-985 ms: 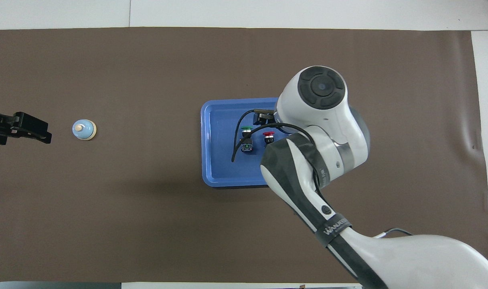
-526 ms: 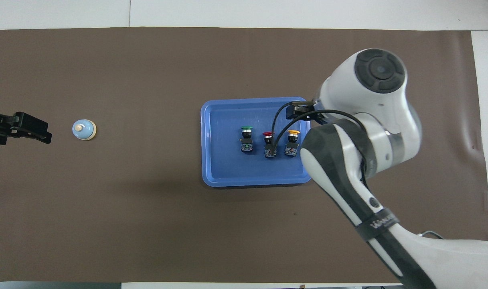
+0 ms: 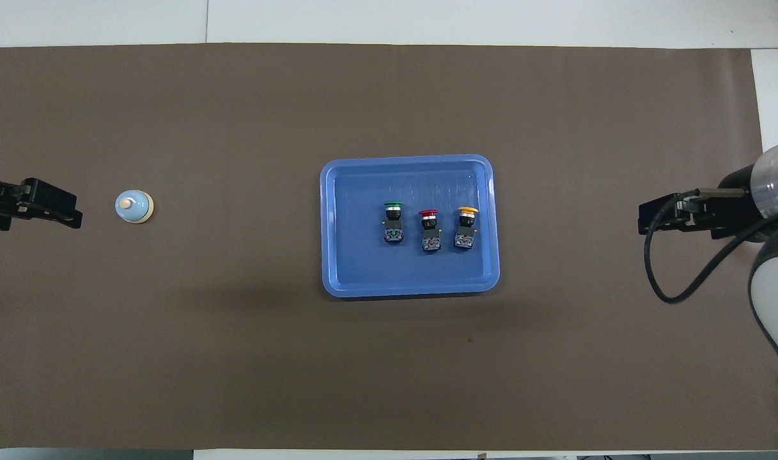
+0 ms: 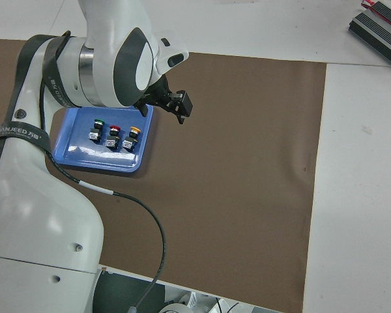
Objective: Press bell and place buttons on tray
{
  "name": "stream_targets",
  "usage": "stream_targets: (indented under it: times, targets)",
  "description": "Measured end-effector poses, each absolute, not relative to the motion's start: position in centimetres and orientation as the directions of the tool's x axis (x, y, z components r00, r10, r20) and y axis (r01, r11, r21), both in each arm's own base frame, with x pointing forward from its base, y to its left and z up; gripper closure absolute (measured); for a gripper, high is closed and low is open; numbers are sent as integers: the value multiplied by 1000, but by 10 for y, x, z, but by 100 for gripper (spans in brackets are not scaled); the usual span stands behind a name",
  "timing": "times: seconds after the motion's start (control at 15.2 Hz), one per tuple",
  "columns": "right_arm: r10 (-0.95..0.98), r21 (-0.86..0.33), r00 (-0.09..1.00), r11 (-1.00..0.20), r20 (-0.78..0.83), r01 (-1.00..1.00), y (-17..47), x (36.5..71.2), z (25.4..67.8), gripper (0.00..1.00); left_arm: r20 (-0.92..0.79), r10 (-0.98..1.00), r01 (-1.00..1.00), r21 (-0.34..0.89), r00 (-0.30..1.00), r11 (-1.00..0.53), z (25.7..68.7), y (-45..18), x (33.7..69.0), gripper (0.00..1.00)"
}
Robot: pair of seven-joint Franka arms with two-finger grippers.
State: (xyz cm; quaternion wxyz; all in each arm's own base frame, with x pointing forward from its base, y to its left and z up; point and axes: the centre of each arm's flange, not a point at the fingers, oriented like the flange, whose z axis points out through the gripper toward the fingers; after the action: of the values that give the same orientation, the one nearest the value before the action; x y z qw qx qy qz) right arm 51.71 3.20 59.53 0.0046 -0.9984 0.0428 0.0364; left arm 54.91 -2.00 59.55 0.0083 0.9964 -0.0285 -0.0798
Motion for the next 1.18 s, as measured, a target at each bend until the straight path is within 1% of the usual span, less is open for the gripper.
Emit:
stream_targets:
  times: [0.39,0.79,1.18]
  targets:
    - [-83,-6,992,-996,-90,-84,4,516,590,0,-159,-58,-55,21,986,-998,596,-20,549,0]
    - [-105,-10,991,-994,-78,-106,-20,520,605,0,-159,-58,-55,21,986,-998,596,-20,549,0]
    - [-94,-12,992,-995,-84,-96,-27,523,604,0,-159,-58,-56,21,986,-998,596,-20,549,0]
